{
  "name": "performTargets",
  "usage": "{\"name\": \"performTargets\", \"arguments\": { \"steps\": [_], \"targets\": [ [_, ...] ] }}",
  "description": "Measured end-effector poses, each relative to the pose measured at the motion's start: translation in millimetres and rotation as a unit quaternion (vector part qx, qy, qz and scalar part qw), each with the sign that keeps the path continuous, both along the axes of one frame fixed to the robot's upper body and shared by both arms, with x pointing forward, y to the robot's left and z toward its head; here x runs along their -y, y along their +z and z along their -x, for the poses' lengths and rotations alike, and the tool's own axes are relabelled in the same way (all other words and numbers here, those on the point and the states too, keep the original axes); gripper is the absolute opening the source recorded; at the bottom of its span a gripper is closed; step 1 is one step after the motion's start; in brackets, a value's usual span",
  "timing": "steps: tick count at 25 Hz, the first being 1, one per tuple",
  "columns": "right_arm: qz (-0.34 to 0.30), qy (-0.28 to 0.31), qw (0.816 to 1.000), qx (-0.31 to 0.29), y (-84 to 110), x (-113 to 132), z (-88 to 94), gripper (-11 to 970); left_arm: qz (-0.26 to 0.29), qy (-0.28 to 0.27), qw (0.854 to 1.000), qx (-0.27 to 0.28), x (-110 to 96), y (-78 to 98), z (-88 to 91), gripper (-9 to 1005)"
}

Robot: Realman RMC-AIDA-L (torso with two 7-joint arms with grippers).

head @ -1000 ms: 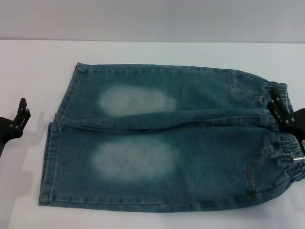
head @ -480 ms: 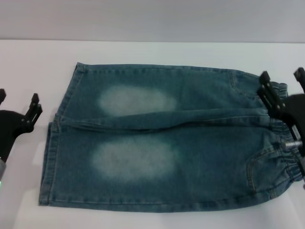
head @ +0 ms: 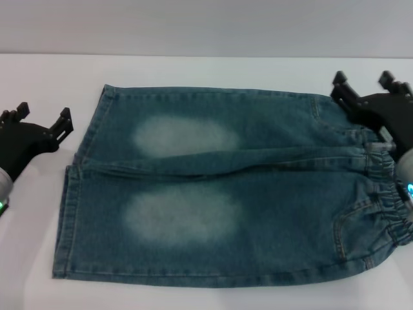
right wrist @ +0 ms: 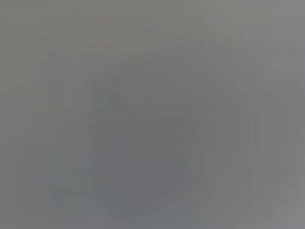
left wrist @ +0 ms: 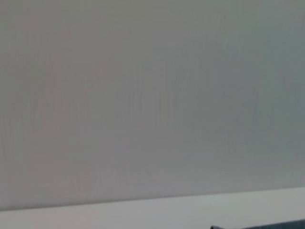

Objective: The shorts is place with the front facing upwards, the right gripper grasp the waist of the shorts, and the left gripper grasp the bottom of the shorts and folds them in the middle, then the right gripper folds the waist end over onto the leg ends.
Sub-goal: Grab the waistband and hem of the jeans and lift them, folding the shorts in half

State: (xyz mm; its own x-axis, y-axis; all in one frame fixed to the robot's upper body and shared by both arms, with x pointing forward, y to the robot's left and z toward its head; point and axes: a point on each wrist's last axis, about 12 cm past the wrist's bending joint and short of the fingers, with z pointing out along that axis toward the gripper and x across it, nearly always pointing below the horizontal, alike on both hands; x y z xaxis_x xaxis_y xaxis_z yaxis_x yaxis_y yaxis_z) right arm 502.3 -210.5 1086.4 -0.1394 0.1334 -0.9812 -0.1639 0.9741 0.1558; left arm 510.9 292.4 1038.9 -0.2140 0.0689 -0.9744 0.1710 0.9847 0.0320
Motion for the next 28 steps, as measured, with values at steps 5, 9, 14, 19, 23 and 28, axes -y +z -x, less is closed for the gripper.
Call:
{"name": "performTargets", "arguments": {
  "steps": [5, 9, 14, 19, 23, 28],
  "targets": [
    [-0.048, 0.073, 0.992, -0.086, 23.2, 1, -17.3, 817, -0.006, 0.0, 1.0, -0.02, 1, 15.3, -3.4, 798],
    [-0.082, 0.143, 0.977, -0.132, 40.9, 5, -27.6, 817, -0.01, -0.003, 0.999, -0.04, 2, 32.3, -5.1, 798],
    [-0.144, 0.176, 0.959, -0.171, 57.1, 19, -33.8, 817, -0.027, -0.04, 0.992, -0.116, 16, 94.9, -4.6, 798],
    [-0.185, 0.192, 0.937, -0.225, 63.6, 44, -36.7, 817, -0.043, -0.084, 0.985, -0.141, 26, 111.8, 0.7, 798],
    [-0.209, 0.201, 0.924, -0.251, 65.0, 64, -29.8, 818, -0.053, -0.093, 0.983, -0.147, 26, 117.3, 8.5, 798],
    [-0.233, 0.193, 0.913, -0.275, 61.5, 87, -12.1, 818, -0.056, -0.102, 0.978, -0.171, 24, 119.2, 14.5, 797]
  ]
}}
